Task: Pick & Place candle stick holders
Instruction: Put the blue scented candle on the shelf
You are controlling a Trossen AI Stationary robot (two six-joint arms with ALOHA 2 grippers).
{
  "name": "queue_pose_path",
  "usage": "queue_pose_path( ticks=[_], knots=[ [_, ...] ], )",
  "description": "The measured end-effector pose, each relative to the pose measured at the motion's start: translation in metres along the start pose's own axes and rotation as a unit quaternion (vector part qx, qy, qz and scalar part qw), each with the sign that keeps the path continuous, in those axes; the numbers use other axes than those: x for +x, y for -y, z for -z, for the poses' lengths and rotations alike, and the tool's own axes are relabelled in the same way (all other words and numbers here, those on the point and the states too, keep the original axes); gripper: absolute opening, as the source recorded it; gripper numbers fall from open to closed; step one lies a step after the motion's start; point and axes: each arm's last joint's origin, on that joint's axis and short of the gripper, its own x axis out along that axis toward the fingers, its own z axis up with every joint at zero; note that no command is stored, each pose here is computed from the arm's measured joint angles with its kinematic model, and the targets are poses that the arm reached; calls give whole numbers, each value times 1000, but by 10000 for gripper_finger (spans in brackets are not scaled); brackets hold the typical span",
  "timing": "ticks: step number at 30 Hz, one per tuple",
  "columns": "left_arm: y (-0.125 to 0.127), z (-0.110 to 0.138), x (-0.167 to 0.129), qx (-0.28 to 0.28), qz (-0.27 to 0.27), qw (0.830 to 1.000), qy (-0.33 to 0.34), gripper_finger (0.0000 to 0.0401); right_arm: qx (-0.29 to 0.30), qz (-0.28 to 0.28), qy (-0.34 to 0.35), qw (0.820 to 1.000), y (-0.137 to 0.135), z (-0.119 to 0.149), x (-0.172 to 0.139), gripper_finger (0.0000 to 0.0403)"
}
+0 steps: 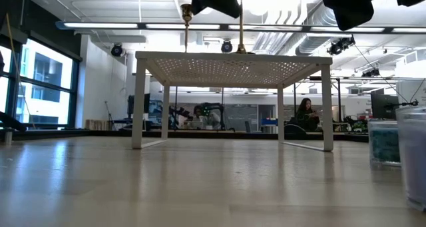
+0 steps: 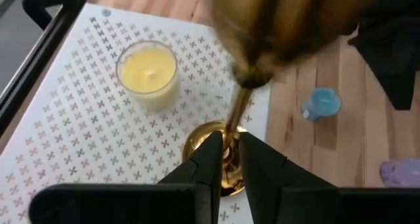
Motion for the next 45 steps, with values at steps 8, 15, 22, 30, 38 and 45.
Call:
queue_pose_path(
  ticks=[8, 15, 22, 30, 38, 45],
  knots=[
    [0, 0, 0, 0, 0, 1000, 2, 52, 0, 1, 0, 1000, 0, 0, 0, 291],
    [0, -1, 0, 0, 0, 1000, 3, 52, 0, 2, 0, 1000, 0, 0, 0, 291],
    [0, -3, -6, -2, 2, 1000, 14, 52, 0, 2, 0, 1000, 0, 0, 0, 291],
    [-2, -6, -20, -6, 3, 1000, 28, 52, 0, 2, 0, 1000, 0, 0, 0, 291],
    [-4, 0, -26, -20, -5, 1000, 4, 52, 0, 2, 0, 1000, 0, 0, 0, 291],
    [-3, 6, -26, -22, -11, 999, -29, 52, 0, 2, 0, 1000, 0, 0, 0, 291]
  ],
)
